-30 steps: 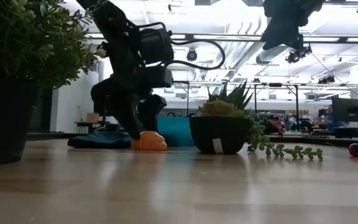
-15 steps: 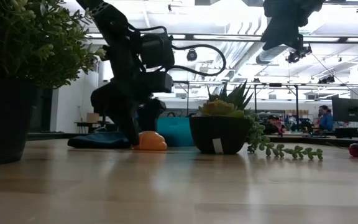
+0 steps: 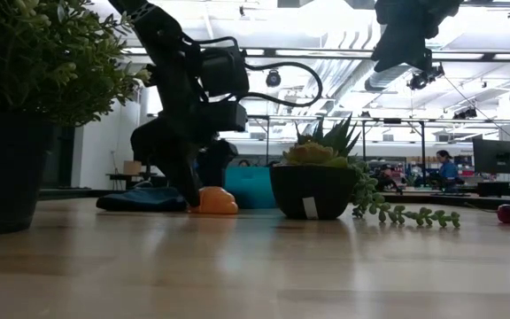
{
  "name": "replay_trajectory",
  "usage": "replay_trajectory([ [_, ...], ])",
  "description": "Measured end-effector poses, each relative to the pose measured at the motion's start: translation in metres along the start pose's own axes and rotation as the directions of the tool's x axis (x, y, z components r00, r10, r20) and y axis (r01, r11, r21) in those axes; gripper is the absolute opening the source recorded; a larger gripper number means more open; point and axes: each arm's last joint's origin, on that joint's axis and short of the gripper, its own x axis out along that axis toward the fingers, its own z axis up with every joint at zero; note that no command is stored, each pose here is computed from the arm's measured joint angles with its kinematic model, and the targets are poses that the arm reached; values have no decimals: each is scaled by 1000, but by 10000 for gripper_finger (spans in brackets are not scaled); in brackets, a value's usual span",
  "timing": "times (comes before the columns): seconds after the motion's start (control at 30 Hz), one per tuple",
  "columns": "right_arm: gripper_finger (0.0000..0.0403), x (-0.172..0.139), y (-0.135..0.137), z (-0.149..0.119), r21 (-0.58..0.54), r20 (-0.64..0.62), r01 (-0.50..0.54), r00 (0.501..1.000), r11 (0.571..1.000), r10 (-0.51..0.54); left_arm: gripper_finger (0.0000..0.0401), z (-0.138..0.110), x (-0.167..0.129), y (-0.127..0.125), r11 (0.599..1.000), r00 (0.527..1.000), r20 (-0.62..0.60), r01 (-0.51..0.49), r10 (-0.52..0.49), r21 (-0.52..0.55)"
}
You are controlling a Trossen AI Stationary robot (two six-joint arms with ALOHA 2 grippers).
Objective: Pick and placing Produce into tupperware
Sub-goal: Put the orange croissant into the blue bin
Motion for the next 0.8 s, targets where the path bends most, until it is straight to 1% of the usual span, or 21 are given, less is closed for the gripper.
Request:
replay_trajectory([
  [0.8,114,0,0,0,0,0,1,1000,1000,-1,321,-1,7,1,1000,1000,-19,-5,5,-10],
])
